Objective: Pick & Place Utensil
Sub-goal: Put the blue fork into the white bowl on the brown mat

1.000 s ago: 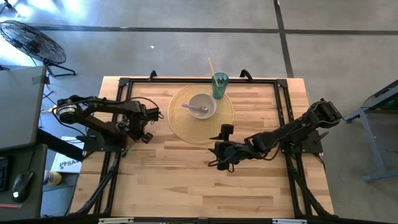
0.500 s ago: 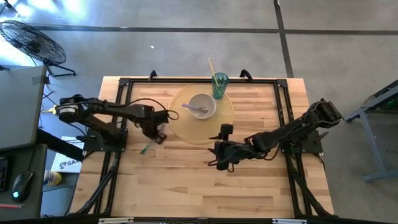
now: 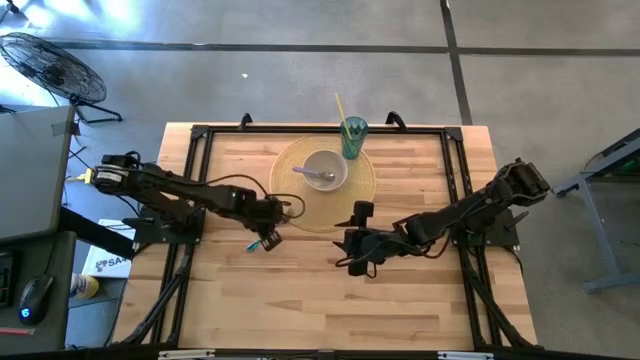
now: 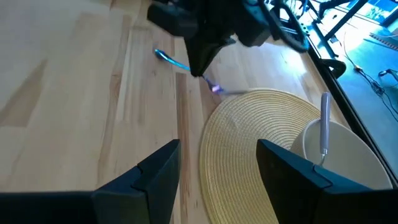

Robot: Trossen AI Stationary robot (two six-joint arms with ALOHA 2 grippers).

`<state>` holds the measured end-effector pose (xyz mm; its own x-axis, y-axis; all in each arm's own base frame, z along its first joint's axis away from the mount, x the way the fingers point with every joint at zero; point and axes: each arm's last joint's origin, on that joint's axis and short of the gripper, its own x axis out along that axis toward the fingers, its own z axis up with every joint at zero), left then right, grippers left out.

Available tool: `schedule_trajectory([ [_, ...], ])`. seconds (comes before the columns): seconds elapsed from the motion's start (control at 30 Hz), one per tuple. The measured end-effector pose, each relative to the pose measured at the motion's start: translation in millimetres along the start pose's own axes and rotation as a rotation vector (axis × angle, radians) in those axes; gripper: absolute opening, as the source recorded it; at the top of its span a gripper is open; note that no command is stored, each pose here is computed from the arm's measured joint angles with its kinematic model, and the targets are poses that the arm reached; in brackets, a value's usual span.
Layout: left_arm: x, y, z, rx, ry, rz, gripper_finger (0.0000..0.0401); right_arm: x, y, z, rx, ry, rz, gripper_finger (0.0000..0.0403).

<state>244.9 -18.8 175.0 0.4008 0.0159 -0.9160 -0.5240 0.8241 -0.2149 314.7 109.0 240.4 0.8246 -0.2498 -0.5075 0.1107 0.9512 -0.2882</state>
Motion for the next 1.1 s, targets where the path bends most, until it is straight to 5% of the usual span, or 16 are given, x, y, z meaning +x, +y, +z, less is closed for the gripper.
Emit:
schedule_trajectory([
  [0.43,42,-53,0,0.287,-0.2,-0.201,0.0016,0,2,-3,0.007,0.029,0.085,0.0204],
  [0.77,64,-62,-3,0.321,-0.229,-0.22,0.0021,3,6,-11,0.026,0.103,0.149,0.0204],
  [1.1,51,-64,0,0.321,-0.248,-0.261,0.0121,28,8,-21,0.054,0.143,0.201,0.0204],
])
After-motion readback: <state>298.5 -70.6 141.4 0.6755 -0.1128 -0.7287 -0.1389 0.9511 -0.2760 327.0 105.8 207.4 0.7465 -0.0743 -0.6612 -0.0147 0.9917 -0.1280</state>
